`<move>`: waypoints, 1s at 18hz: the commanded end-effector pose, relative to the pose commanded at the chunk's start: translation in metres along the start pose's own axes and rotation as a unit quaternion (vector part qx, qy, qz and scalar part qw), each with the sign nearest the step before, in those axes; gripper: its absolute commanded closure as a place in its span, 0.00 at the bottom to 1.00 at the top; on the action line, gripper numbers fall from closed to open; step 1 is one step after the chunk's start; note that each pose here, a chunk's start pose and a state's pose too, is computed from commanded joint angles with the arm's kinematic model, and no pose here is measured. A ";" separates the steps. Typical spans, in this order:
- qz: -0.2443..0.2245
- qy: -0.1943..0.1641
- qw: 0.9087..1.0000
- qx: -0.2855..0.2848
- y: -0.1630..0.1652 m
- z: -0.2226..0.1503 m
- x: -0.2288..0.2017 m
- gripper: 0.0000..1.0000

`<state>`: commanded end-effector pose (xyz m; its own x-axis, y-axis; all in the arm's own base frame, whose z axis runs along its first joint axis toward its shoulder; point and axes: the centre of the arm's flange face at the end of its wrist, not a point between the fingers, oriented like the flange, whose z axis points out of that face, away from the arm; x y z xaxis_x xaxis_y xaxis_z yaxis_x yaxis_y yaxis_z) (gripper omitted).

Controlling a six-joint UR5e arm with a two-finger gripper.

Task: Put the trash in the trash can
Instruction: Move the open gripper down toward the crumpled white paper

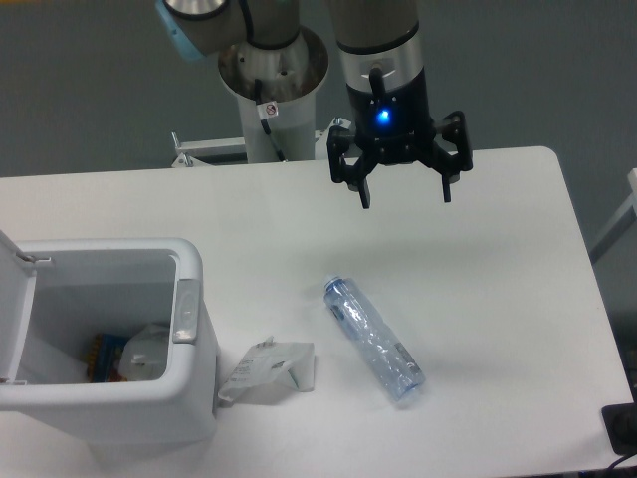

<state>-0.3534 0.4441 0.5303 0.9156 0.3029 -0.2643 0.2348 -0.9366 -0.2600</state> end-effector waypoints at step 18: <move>0.097 0.081 0.992 0.022 -0.012 0.139 0.075 0.00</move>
<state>-0.3334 0.5024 0.3842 0.9833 0.0824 -0.1620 0.0380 -0.9649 -0.2600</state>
